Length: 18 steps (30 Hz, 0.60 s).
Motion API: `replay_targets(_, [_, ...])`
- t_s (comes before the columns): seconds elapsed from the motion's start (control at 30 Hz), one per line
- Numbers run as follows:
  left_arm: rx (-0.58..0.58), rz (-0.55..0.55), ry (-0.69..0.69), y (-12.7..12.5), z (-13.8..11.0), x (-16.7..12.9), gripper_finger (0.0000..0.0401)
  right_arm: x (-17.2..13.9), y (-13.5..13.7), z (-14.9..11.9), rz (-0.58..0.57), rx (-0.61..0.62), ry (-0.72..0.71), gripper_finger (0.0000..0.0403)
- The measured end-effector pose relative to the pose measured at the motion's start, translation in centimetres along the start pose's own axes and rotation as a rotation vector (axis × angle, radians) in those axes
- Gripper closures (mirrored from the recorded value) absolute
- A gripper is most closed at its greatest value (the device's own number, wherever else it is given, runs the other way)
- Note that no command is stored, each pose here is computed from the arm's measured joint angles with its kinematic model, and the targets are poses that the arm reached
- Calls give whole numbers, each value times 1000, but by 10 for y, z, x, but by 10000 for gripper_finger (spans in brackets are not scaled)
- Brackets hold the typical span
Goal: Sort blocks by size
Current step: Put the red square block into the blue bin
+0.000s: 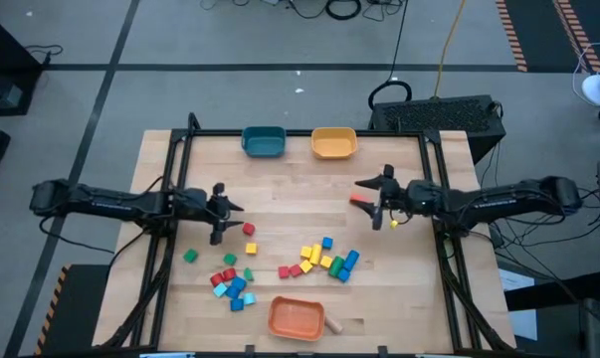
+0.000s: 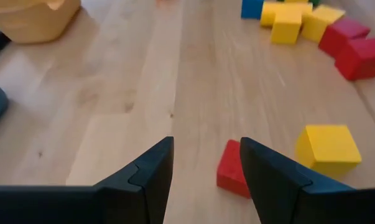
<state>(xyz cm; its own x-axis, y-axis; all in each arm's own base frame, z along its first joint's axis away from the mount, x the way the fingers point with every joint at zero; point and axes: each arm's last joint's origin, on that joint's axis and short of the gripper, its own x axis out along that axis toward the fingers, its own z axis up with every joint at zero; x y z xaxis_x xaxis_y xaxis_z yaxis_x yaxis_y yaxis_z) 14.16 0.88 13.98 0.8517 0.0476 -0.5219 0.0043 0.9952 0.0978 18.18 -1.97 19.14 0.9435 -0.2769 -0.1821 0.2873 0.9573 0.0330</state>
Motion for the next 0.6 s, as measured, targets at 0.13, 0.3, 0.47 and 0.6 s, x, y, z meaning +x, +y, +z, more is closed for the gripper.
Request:
replay_targets(0.13, [2,-29,50,-4,-4,5,213,11,3,-2,20,-19,48,134])
replay_targets(0.3, [-35,-62,82,-8,-2,12,171,25,6,-2,22,-49,92,128])
replay_targets(0.47, [-31,-52,93,-7,8,17,101,35,9,-3,58,-54,124,128])
replay_targets(0.6, [1,-60,171,-8,6,21,71,38,9,-7,71,-45,148,128])
